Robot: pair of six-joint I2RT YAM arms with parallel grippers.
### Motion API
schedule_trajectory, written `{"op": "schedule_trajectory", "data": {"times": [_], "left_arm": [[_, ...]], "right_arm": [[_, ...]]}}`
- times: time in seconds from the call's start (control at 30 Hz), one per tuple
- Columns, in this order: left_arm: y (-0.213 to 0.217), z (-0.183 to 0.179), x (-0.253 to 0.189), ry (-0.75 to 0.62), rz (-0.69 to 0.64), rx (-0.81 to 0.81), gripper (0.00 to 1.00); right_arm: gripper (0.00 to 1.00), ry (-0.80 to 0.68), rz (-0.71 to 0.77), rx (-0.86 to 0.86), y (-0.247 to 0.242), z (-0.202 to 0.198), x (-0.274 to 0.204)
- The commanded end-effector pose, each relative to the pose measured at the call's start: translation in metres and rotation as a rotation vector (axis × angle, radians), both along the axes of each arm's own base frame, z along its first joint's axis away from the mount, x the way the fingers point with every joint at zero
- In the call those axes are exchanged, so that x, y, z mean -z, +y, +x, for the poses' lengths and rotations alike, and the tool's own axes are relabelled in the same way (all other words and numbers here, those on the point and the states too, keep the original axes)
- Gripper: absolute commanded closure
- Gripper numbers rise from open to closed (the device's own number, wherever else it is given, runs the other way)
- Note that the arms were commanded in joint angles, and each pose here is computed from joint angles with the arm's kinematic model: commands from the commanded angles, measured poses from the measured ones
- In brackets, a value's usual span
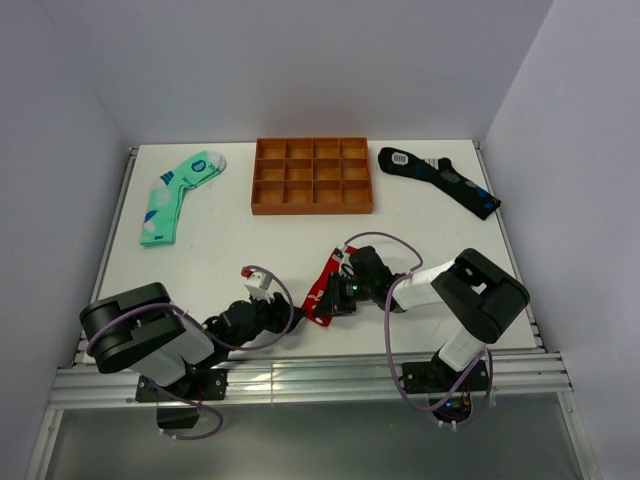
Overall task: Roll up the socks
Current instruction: Roll the sock at the center of the board.
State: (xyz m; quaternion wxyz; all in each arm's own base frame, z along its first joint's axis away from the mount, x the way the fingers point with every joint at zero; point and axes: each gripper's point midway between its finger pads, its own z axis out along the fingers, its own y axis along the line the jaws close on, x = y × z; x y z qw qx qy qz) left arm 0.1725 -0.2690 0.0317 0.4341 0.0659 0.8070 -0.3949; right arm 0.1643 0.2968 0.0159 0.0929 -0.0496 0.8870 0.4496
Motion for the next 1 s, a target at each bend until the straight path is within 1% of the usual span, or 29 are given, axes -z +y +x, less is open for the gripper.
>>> {"op": "schedule_trajectory", "data": {"times": [0.0, 0.23, 0.37, 0.53, 0.63, 0.73, 0.8, 0.87, 0.97], "left_arm": [[-0.01, -0.002, -0.016, -0.052, -0.063, 0.04, 0.46], [-0.011, 0.002, -0.005, -0.026, -0.024, 0.024, 0.52], [-0.011, 0.001, -0.003, -0.025, -0.021, 0.029, 0.48], [-0.011, -0.002, -0.009, -0.034, -0.058, 0.041, 0.44], [-0.007, -0.003, -0.006, -0.031, -0.052, 0.03, 0.44], [-0.003, -0.004, -0.004, -0.035, -0.051, 0.025, 0.47], [-0.002, -0.004, -0.007, -0.049, -0.068, 0.026, 0.45], [-0.006, -0.003, -0.015, -0.072, -0.102, 0.032, 0.41], [-0.007, -0.004, -0.012, -0.059, -0.104, 0.037, 0.38]], "right_arm": [[0.76, 0.032, -0.092, 0.006, -0.016, -0.005, 0.021], [0.76, 0.028, -0.087, 0.007, -0.016, -0.004, 0.019], [0.76, 0.025, -0.086, 0.006, -0.015, -0.003, 0.018], [0.76, 0.032, -0.09, 0.006, -0.016, -0.004, 0.02], [0.76, 0.037, -0.091, 0.004, -0.017, -0.005, 0.02], [0.76, 0.039, -0.089, -0.001, -0.016, -0.006, 0.02], [0.76, 0.044, -0.078, -0.007, -0.015, -0.007, 0.019], [0.76, 0.055, -0.073, -0.013, -0.014, -0.008, 0.018], [0.77, 0.066, -0.066, -0.021, -0.014, -0.009, 0.017]]}}
